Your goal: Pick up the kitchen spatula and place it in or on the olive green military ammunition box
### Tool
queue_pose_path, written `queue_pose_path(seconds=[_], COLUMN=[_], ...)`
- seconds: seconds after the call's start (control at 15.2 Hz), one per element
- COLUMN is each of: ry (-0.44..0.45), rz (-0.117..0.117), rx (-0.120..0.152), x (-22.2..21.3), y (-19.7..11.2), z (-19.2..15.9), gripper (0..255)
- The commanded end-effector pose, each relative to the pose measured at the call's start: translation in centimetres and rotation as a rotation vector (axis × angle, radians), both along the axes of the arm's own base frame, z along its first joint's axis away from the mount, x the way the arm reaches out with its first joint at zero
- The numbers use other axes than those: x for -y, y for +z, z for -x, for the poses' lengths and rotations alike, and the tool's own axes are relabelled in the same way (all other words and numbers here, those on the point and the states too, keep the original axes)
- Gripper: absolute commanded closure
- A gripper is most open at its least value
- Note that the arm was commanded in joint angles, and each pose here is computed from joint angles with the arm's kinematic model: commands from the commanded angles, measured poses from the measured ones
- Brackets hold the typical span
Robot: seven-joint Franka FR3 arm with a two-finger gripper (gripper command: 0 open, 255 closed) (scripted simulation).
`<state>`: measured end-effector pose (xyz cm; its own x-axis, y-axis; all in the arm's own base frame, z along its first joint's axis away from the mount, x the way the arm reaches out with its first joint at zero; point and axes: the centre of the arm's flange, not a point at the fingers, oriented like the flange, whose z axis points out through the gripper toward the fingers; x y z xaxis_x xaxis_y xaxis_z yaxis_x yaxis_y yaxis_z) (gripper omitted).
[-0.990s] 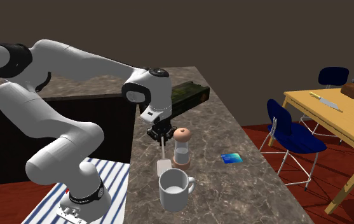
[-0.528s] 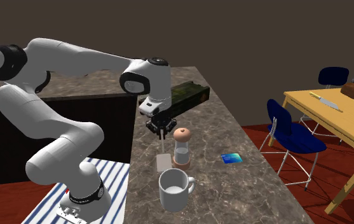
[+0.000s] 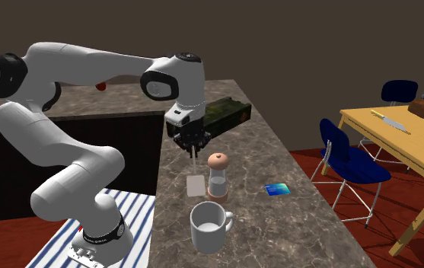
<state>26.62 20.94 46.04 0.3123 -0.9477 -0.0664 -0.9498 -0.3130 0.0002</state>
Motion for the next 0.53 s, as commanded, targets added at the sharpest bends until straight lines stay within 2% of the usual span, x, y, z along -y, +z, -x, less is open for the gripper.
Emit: queue_pose_path(seconds=[0.0, 0.46], ry=[0.000, 0.000], rz=[0.000, 0.000], rx=[0.000, 0.000], x=[-0.1, -0.1], y=[1.0, 4.7], z=[0.0, 0.0], gripper=[255, 255])
